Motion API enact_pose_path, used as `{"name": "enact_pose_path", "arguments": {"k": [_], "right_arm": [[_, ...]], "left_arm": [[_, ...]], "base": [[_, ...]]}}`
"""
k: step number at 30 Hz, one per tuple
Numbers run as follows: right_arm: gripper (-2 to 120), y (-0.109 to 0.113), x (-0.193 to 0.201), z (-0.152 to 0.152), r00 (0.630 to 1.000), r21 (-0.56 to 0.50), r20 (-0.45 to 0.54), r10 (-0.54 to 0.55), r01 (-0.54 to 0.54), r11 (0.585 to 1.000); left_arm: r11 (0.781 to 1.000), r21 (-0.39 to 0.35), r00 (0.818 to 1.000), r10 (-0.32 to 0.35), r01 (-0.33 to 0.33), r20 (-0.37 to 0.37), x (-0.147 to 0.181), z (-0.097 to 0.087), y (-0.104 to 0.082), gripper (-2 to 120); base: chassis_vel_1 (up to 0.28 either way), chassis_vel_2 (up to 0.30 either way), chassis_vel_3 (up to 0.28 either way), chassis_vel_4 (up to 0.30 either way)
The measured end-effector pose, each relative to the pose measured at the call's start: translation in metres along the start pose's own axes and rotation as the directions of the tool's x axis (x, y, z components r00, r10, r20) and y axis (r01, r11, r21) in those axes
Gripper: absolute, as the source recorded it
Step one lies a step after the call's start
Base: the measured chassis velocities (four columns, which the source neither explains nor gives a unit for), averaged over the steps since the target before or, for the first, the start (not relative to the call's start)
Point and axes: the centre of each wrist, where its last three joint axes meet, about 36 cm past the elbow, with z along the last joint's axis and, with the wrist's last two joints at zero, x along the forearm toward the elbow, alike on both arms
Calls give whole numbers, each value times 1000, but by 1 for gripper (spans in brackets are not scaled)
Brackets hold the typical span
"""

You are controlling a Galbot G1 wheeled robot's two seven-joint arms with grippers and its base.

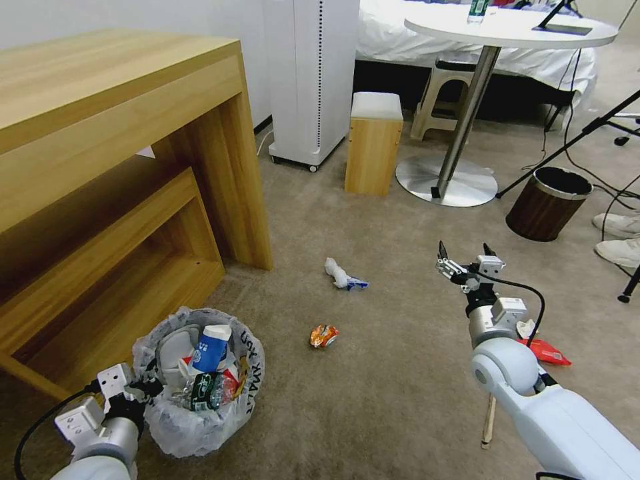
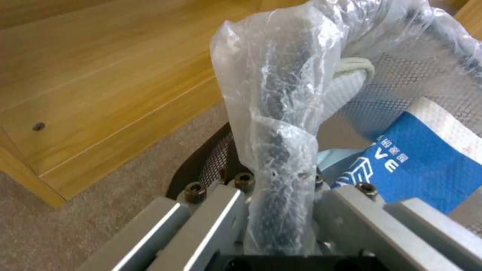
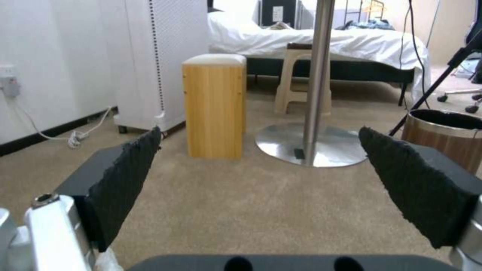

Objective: Pick up the trash bin and place the garbage on the floor into it.

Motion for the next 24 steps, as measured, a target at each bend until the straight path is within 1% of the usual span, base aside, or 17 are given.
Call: {"name": "enact_pose_path", "arguments": {"k": [6, 15, 17, 20, 22, 23, 24], "right_arm": [[100, 0, 0, 0, 1000, 1, -1, -1, 1, 1000], [100, 0, 0, 1, 1000, -5, -12, 0, 0, 1000], [100, 5, -1, 1, 999, -50, -51, -2, -1, 999], [100, 9, -2, 1, 997, -76, -82, -8, 2, 997], [100, 18, -4, 0, 979, -154, -196, -45, 15, 988], [100, 18, -4, 0, 979, -154, -196, -45, 15, 988], [100, 21, -5, 0, 971, -184, -227, -69, 26, 983]], "left_arm": [[1000, 0, 1000, -1, 1, 2, 1, 0, 0, 1], [1000, 1, 1000, -2, 2, 2, 1, 2, -2, 1], [1000, 2, 1000, -1, 1, 3, 2, 2, -2, 1], [1000, 3, 1000, -1, 1, 3, 2, 3, -2, 1], [1000, 4, 1000, -3, 3, 3, 2, 4, -3, 1], [1000, 4, 1000, -3, 3, 3, 2, 4, -3, 1], [1000, 4, 1000, -3, 3, 3, 2, 5, -3, 1]], "base": [[0, 0, 0, 0], [-65, 76, 68, -65], [-59, 36, 32, -53], [0, 0, 0, 0], [0, 0, 0, 0], [0, 0, 0, 0], [0, 0, 0, 0]]}}
